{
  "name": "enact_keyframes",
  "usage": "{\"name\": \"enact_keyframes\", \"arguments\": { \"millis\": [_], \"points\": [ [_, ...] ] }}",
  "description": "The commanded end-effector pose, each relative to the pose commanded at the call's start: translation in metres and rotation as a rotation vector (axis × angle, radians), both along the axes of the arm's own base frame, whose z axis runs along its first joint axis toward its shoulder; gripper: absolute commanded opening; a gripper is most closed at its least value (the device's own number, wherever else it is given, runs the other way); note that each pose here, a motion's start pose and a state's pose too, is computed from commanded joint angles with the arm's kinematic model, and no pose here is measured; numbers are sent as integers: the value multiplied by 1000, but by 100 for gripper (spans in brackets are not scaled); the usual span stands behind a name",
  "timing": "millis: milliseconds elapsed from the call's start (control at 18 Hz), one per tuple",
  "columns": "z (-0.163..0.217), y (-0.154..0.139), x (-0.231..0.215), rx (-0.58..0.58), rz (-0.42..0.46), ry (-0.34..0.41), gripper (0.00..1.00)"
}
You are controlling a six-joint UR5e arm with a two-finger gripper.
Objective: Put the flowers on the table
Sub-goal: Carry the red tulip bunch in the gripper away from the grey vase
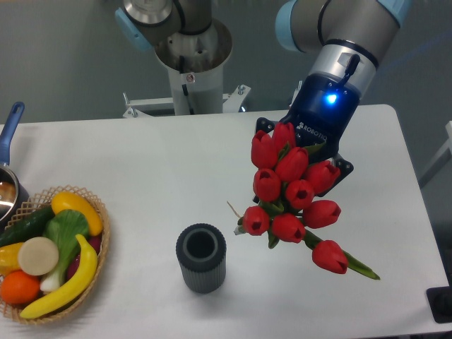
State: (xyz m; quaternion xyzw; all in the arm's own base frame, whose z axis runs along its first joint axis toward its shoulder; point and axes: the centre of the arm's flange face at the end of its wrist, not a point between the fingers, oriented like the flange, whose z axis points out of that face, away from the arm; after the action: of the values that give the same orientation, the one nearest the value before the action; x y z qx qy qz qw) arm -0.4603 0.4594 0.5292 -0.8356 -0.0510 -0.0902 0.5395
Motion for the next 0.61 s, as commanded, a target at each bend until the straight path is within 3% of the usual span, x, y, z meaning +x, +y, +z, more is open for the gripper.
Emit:
{"name": "enact_keyframes", "arguments": {
  "millis": [278,611],
  "points": [
    [-10,-3,-5,-47,33,23,47],
    [-24,-17,-25,-170,98,163,45]
  ]
}}
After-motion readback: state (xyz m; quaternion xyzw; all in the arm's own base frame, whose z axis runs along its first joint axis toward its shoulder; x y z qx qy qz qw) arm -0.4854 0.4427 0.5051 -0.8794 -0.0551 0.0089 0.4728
